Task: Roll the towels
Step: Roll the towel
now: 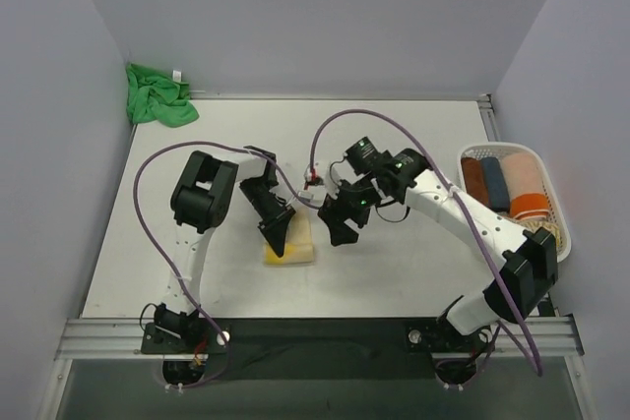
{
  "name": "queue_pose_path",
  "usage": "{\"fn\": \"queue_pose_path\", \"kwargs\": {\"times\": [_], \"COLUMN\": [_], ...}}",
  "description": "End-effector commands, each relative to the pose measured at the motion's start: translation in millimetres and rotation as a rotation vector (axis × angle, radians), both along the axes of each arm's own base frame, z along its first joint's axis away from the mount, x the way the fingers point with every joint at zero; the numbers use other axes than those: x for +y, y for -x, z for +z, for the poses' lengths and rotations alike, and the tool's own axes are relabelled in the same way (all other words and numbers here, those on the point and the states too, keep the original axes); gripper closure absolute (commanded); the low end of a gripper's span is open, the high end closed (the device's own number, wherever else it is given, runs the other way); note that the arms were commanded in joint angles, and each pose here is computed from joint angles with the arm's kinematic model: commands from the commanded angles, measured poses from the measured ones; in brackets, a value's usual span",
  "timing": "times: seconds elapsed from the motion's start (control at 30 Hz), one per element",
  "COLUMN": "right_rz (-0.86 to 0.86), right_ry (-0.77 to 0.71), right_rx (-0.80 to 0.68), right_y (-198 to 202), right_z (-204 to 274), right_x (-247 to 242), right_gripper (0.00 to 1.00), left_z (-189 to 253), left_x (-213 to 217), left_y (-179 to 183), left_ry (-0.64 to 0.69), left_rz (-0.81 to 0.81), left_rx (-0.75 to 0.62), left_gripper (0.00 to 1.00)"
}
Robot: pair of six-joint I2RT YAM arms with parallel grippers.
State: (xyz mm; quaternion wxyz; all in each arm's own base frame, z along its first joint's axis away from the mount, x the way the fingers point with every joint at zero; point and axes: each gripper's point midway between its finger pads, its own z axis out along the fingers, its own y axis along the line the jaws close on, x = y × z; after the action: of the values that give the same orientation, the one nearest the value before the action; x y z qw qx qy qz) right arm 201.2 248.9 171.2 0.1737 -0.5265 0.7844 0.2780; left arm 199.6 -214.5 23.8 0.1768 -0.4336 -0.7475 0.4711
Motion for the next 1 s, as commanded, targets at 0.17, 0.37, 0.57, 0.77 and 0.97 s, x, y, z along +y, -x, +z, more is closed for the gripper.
{"fn": "queue_pose_path", "kwargs": {"times": [0.17, 0.37, 0.57, 0.77, 0.97], "right_rz": [0.215, 0.334, 0.383, 0.424, 0.404], "right_ry": [0.095, 0.112, 0.175, 0.242, 0.167], "right_rx": [-0.336, -0.519, -0.595, -0.545, -0.343], "right_y": [-9.0, -9.8, -10.7, -10.0, 13.6], "right_z": [-58.4, -94.0, -134.2, -170.4, -161.6], "right_x": [74.4, 106.8, 111.0, 97.5, 92.7], "right_gripper": [0.29, 0.27, 0.32, 0.55, 1.0], "left_z": [-26.3, -30.5, -32.6, -30.1, -14.9], "left_x": [12.8, 12.8, 14.4, 14.3, 18.1], "left_y": [-11.2, -13.2, -11.8, -14.4, -23.3], "left_ry": [-0.004, -0.01, -0.016, -0.009, 0.009], "left_rz": [-0.095, -0.081, -0.075, -0.072, -0.023], "left_rx": [-0.041, -0.044, -0.042, -0.06, -0.102], "left_gripper": [0.8, 0.77, 0.76, 0.75, 0.62]}}
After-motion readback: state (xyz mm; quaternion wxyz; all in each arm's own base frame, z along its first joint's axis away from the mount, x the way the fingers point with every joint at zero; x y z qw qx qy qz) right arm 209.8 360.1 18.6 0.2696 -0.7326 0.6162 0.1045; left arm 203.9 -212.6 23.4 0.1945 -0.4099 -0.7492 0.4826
